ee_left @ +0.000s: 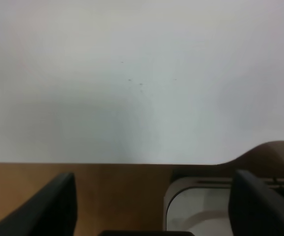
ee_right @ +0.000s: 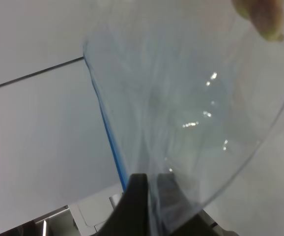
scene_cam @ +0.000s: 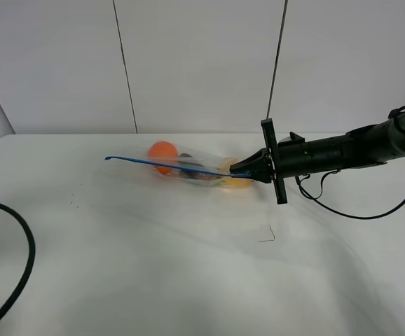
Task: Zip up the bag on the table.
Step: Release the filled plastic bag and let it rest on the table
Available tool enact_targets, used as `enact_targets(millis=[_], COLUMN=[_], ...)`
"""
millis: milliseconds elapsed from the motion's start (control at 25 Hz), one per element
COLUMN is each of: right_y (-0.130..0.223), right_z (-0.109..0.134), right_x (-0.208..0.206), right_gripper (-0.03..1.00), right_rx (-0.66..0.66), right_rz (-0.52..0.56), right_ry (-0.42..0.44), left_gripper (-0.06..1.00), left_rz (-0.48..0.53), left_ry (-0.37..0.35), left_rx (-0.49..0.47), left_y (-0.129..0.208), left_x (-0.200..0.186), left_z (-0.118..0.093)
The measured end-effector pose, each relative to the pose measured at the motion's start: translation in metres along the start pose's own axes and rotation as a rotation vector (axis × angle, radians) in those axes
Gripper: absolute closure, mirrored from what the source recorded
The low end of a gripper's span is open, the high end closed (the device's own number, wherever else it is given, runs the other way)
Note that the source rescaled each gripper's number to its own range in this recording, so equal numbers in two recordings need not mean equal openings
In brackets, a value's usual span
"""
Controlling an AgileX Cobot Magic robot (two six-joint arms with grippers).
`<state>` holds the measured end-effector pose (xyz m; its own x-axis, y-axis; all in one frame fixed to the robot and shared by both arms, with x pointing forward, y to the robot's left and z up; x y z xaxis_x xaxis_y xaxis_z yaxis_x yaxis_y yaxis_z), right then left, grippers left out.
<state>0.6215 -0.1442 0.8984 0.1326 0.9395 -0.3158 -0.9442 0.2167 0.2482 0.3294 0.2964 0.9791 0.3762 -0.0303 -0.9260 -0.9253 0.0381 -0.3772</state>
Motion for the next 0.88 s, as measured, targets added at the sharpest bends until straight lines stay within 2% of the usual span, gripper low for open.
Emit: enact_targets(millis=[880], right_y=[0.000], right_z=[0.000], right_x=[0.000], right_gripper=[0.97], right_rx=[0.000], right_rz=[0.001], right_ry=[0.001], left_gripper=[-0.05], left_rz=[-0.443], left_ry=[-0.020], left_rx=[0.027], left_y=[0.031], left_x=[-0.045], left_z=[-0.001])
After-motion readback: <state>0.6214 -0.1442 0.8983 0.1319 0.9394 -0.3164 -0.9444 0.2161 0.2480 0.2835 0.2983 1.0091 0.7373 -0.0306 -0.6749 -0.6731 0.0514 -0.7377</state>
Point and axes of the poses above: a point on each arm's last joint axis where the gripper is mounted, x pointing out along that axis toward the gripper, z along the wrist's bending axis when the last joint is at zero, y = z × x, the point moved 5 cm from there along x, pointing out along that axis toward the gripper, and after that the axes turned 3 degrees about x, right-handed, at the moved point
